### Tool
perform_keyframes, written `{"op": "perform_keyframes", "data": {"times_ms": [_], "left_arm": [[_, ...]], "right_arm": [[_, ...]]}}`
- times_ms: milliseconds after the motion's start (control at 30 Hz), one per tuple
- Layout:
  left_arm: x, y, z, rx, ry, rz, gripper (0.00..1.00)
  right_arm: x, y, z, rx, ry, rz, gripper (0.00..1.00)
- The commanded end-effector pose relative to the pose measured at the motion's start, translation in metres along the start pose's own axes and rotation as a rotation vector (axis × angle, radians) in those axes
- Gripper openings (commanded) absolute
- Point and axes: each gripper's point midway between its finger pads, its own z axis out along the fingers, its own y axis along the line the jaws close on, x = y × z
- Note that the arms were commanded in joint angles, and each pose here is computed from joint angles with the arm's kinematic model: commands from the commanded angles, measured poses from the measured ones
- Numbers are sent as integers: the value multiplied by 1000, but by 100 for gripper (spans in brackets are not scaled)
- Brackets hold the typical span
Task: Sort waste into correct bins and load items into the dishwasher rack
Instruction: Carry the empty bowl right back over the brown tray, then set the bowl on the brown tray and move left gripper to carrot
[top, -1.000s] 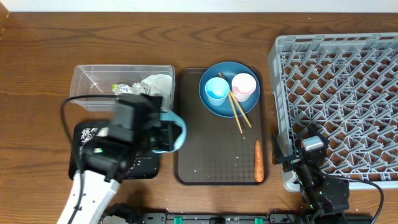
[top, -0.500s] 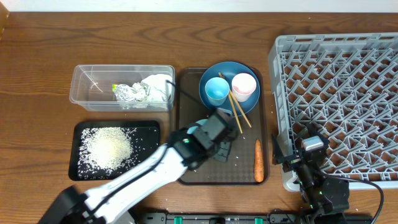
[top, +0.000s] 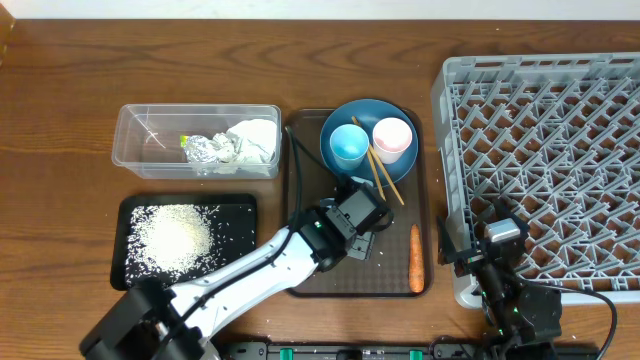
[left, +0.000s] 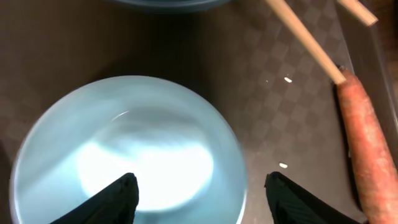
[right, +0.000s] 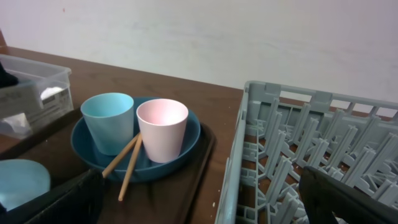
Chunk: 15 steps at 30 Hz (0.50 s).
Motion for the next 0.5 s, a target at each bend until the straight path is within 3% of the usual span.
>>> {"op": "perform_keyframes", "data": {"times_ms": [0,267,467], "left_arm": [[-28,-21,-35,94,-93,-24,70],[-12,-64,-49,187,-101,-110,68],[7,-106,-17,232,-74,-52,56]], "right_arm": [[1,-1,0,4,4,13,99],[1,-1,0,4,4,13,99],[1,-1,0,4,4,13,99]]}}
